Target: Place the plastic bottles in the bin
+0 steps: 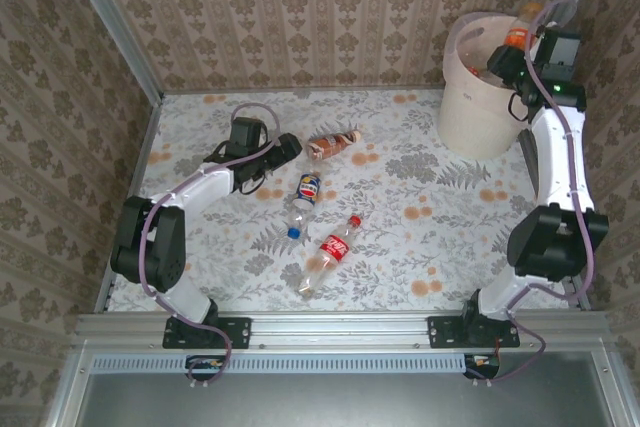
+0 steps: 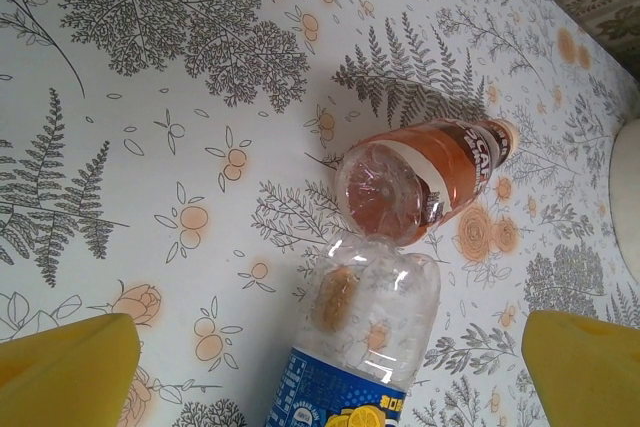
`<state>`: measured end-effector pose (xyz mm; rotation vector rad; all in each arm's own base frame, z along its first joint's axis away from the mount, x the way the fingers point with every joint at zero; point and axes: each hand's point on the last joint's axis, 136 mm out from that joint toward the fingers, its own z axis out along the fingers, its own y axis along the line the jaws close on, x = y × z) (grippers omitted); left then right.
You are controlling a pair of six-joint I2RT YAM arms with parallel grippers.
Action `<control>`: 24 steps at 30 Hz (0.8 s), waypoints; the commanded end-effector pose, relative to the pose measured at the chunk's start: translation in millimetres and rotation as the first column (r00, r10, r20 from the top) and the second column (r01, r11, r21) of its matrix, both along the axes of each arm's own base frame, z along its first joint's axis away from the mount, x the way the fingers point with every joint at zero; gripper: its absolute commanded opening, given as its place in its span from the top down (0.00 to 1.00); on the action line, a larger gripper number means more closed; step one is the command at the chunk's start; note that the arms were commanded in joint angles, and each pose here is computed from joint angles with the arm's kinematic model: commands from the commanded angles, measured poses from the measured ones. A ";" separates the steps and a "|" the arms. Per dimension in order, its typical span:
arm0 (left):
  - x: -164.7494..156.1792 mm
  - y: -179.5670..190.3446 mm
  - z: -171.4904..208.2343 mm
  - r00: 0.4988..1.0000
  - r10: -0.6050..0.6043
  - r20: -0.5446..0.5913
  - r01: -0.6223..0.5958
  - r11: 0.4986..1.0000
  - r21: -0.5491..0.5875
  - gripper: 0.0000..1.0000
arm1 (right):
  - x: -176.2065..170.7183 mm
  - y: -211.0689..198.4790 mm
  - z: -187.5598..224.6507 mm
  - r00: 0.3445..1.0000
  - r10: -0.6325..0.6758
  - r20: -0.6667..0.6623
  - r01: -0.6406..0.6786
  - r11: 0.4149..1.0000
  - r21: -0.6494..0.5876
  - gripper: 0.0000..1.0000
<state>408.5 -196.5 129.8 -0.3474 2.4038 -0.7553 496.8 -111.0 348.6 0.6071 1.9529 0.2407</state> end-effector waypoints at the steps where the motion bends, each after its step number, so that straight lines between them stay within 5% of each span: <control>1: 0.7 0.7 17.8 0.999 -0.009 0.044 0.008 1.000 0.023 0.00 | 18.0 -2.8 10.9 0.999 -0.022 0.032 0.019 0.995 0.094 0.30; 5: 1.6 1.1 18.2 0.999 -0.009 0.047 0.008 1.000 0.027 0.00 | 47.3 2.1 20.8 0.993 0.032 0.114 -0.047 0.990 0.136 0.15; 10: 1.3 0.6 18.8 0.999 -0.013 0.045 0.012 1.000 0.026 0.00 | 65.5 5.8 32.5 0.987 0.058 0.147 -0.081 0.984 0.157 0.10; 24: 3.9 -9.2 20.8 0.995 -0.067 0.074 0.065 0.998 0.027 0.00 | 36.7 23.5 45.3 0.976 0.136 0.171 -0.155 0.983 0.101 0.04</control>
